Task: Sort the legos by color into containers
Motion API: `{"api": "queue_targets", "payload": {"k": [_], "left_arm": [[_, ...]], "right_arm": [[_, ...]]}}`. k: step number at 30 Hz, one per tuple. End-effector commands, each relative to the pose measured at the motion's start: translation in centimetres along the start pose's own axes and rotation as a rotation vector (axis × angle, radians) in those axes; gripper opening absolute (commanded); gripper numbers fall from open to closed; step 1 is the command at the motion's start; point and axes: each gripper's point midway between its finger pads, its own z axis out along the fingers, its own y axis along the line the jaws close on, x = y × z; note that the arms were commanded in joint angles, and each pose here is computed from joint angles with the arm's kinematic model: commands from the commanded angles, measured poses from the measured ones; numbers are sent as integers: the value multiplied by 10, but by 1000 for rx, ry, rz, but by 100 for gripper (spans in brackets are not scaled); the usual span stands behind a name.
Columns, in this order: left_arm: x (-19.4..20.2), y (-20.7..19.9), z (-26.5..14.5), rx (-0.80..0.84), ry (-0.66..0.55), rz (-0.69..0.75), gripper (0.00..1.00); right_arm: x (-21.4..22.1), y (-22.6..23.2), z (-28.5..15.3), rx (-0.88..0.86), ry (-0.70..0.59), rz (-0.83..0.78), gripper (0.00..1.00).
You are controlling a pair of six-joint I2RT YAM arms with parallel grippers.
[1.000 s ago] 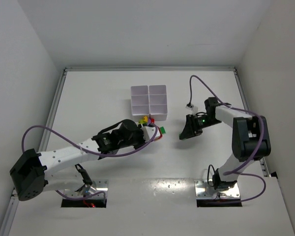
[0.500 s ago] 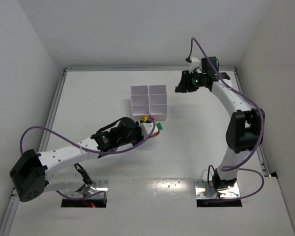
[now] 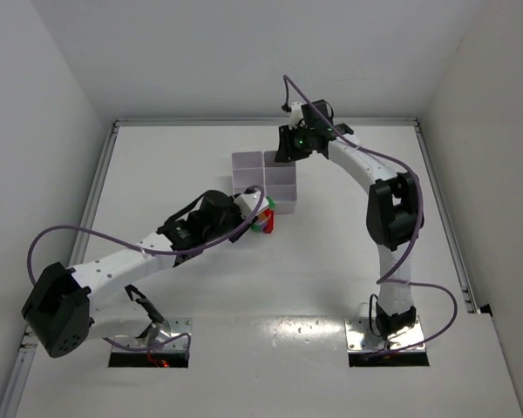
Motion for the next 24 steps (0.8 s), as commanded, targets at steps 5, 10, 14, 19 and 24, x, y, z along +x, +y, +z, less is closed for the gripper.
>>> {"api": "queue_targets", "payload": {"k": [5,10,14,19,24], "left_arm": [[-27,18,4,-31,-68,-30,0],[-26,21,4,-39,-66,-34,0],[-24,19,6,-28,-60,-25,0],[-25,18,8,-19,-64,-25,0],[-25,16,11,-11,-66,-25,0]], "right_arm": [[-40,-7,4,70,-97,-23,2],[-33,2,11,58,-66,-46,23],[-18,10,6,35,-31,-53,24],[-6,18,-7,29,-14,-74,36],[-3,14,-11,54,-17,-84,74]]}}
